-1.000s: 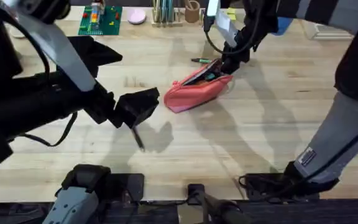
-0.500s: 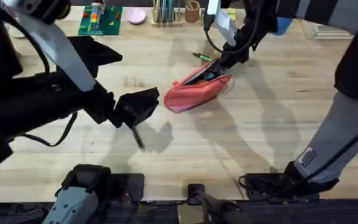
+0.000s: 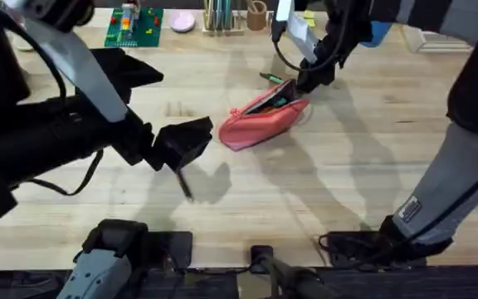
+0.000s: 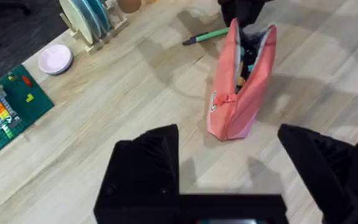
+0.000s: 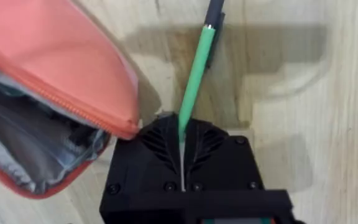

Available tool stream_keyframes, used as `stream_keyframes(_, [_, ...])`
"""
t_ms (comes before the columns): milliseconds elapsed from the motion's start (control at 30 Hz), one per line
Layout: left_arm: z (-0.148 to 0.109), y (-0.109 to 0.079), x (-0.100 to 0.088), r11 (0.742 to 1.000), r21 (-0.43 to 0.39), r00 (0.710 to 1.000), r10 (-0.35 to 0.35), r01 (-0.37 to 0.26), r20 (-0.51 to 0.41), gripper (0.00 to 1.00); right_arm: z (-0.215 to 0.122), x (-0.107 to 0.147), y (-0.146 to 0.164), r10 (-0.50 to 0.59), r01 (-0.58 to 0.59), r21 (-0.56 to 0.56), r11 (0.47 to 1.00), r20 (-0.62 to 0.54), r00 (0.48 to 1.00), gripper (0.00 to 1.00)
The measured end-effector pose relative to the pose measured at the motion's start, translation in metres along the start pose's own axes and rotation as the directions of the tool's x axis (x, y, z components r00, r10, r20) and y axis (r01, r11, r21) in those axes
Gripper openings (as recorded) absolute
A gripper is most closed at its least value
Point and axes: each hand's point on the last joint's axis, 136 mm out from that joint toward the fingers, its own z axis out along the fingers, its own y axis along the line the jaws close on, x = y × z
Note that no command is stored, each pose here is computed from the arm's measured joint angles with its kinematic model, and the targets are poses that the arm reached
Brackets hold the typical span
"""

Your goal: Unzip the bag, pick up the pens from the table one at a time and place them inside, then zip the bag closed.

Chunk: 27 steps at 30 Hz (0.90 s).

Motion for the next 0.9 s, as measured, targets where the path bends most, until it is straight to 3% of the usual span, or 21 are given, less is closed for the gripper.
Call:
stream_keyframes(633, [0.000, 0.000, 0.000, 1.000, 0.000, 1.000, 0.000, 0.000, 0.000, 0.994, -0.072, 0.007, -0.006, -0.022, 0.018, 0.118, 0.993, 0.035, 0.999, 0.032])
stream_keyframes(900, [0.000, 0.000, 0.000, 1.000, 0.000, 1.000, 0.000, 0.000, 0.000, 0.992, -0.115, 0.008, 0.002, -0.153, 0.140, 0.175, 0.975, 0.061, 0.986, 0.032])
